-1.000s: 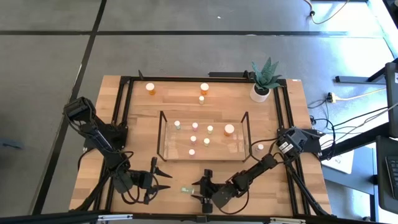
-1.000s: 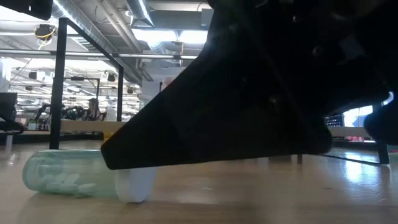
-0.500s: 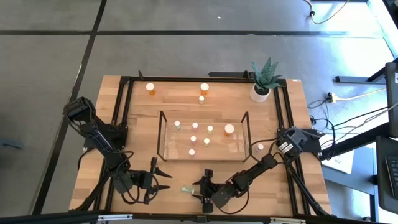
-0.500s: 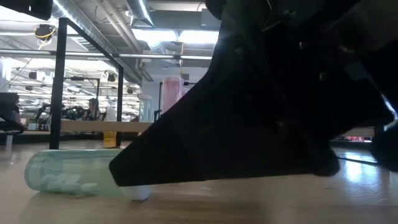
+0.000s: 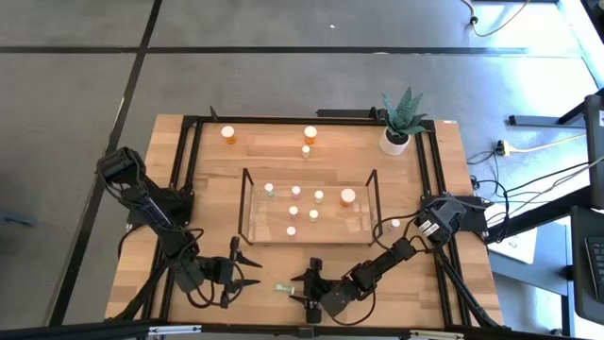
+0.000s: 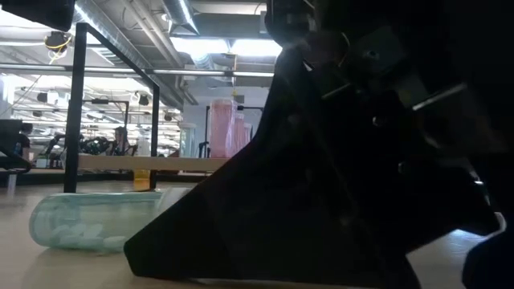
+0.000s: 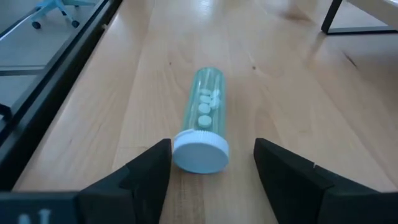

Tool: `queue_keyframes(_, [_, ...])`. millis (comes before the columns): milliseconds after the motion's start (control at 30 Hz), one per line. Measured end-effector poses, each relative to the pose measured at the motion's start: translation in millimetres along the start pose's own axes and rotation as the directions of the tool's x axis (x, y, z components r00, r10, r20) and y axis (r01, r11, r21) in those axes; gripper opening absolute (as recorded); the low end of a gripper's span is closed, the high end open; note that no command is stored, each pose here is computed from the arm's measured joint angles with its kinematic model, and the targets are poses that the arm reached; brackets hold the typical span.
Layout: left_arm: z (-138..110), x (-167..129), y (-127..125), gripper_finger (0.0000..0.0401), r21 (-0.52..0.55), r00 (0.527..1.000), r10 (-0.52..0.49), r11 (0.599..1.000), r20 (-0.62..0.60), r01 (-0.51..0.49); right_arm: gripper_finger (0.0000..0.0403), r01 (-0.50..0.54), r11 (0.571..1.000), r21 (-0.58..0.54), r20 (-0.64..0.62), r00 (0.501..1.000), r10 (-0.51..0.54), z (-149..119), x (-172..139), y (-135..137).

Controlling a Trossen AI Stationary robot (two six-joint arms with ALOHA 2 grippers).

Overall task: Pick and place medicine bottles onto shelf by color
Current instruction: Put the bottom blue pill bottle on the shelf aligned with the other blue pill bottle

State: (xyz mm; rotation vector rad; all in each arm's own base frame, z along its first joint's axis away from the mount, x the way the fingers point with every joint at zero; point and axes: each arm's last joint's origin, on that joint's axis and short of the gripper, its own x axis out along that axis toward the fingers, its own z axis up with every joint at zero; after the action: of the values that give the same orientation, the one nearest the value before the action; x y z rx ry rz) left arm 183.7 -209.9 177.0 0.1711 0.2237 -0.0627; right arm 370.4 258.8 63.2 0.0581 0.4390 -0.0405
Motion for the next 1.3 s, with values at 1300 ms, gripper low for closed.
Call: queue_keyframes(1300, [-1, -8, -8, 0.0175, 0.009, 0.999, -0.039, 0.999, 0.006, 0.039, 0.0124, 0.057, 0.983, 0.176, -0.338, 0.941, 0.006, 95, 7, 27])
